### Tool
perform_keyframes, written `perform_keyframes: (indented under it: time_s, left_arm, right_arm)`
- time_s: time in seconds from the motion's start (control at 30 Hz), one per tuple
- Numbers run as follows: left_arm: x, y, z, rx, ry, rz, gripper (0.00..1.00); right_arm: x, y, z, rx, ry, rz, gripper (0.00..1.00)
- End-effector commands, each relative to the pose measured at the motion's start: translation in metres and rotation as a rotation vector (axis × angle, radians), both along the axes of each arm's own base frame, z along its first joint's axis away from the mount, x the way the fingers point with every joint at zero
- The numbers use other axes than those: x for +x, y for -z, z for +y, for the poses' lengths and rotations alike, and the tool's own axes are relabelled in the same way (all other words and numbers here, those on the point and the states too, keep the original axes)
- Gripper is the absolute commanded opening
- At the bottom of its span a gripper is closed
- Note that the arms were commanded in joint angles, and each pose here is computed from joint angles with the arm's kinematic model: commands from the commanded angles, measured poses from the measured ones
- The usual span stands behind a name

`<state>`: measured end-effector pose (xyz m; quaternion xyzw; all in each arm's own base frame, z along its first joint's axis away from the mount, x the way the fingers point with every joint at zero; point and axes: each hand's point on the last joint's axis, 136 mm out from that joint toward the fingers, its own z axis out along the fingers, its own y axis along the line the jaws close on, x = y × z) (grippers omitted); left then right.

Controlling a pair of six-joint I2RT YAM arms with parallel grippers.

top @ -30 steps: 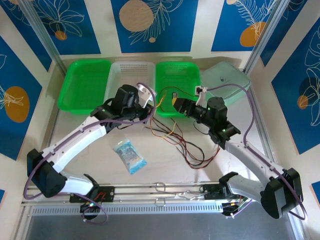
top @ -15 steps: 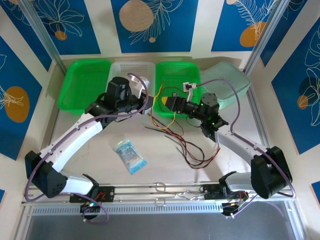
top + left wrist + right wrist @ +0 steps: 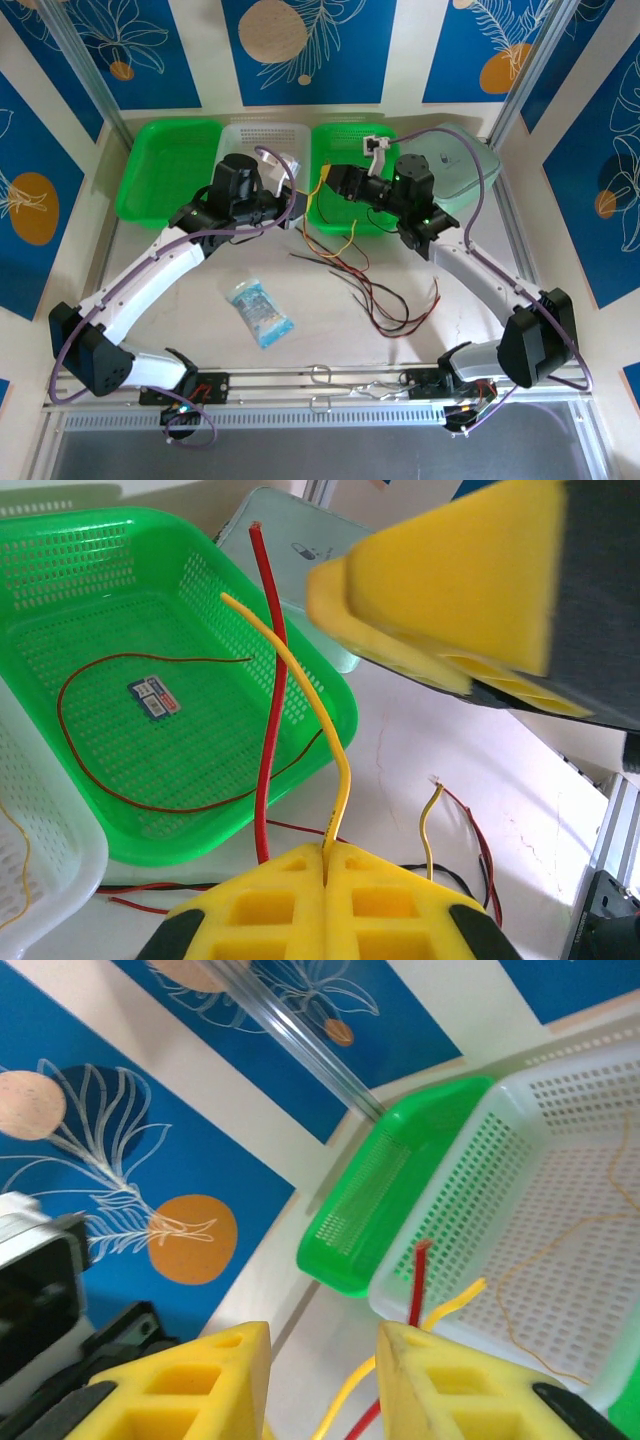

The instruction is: Untangle the cables

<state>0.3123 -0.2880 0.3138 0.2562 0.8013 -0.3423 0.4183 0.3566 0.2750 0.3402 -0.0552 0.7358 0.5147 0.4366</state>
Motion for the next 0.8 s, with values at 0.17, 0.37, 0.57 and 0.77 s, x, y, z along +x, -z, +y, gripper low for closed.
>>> perform_keyframes:
  time_s: [0.17, 0.37, 0.57, 0.77]
  left_arm:
    - [-0.006, -0.020, 0.003, -0.054, 0.009, -0.029, 0.00]
    - [-0.007, -0.018, 0.004, -0.052, 0.009, -0.029, 0.00]
    - [-0.007, -0.017, 0.005, -0.050, 0.006, -0.028, 0.00]
    - [-0.005, -0.021, 0.005, -0.069, -0.008, -0.026, 0.00]
  right_arm:
    - [0.023, 0.007, -0.007, -0.061, 0.104, 0.040, 0.40]
    - [0.027, 0.007, -0.006, -0.062, 0.106, 0.021, 0.33]
    - [0.029, 0.006, -0.001, -0.051, 0.090, 0.029, 0.24]
    - [0.031, 0.008, -0.004, -0.037, 0.118, 0.041, 0.06]
